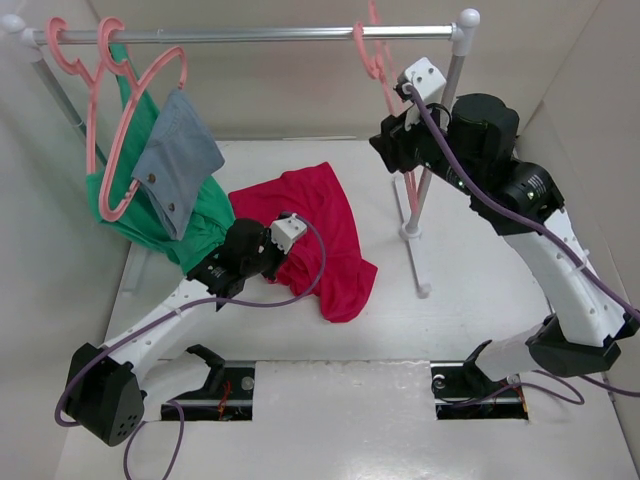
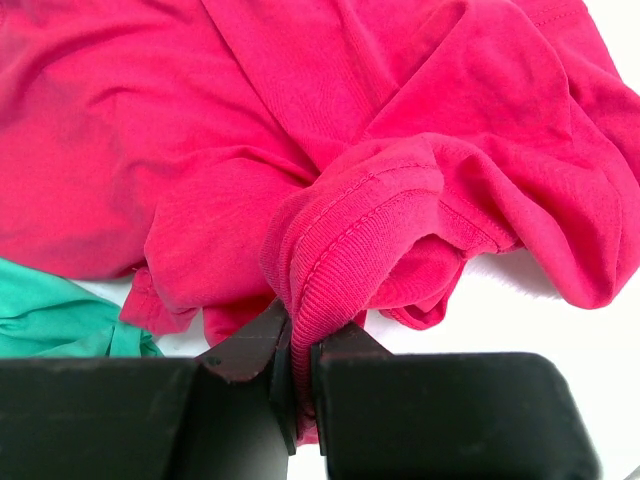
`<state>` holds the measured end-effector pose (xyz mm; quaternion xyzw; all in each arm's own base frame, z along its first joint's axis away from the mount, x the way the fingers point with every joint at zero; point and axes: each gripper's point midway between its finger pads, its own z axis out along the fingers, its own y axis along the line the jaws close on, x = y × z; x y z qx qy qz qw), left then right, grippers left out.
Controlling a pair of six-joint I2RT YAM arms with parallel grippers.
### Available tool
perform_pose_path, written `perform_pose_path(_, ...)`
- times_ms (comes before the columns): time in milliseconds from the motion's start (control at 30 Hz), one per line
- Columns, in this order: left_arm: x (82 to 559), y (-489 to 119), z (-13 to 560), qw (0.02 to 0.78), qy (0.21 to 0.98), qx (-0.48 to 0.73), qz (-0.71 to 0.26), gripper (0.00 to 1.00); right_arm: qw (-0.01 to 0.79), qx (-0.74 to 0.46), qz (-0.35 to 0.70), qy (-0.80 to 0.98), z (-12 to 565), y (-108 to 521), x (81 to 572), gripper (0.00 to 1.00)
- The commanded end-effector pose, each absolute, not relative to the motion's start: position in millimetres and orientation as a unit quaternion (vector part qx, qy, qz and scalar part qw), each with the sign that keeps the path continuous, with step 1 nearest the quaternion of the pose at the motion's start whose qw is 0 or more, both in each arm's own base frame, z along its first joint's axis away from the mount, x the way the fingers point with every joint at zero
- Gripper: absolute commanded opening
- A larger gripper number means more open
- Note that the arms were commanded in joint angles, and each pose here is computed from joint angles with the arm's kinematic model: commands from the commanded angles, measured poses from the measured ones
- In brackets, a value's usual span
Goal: Place the t-shirt on the hanger
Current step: Grab a hanger with the right arm
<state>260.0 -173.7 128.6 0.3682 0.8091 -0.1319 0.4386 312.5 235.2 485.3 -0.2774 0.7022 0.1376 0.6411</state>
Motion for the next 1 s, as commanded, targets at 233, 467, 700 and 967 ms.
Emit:
perform_pose_path(233,265.4,-180.3,147.3,0.465,0.792,0.371,-0.138,0.00,0.667,-0.393,0.253,0.581,521.4,273.7,267.6,0.00)
perform_pose_path(467,261.1,-178.7,151.8,0.453,0.794,0.382,-0.136,0.00,0.581,-0.434,0.301,0.620,437.3,266.6,223.7,0.00)
perform_pose_path(700,266.0,-182.3,153.1,0.434,0.798,0.398,-0.132,0.00,0.497,-0.387,0.361,0.687,345.2,239.8,170.3,0.00)
perform_pose_path(967,303.9,-193.5,173.1,0.387,0.816,0.419,-0.096,0.00,0.430,-0.346,0.452,0.701,305.3,224.1,110.4,0.00)
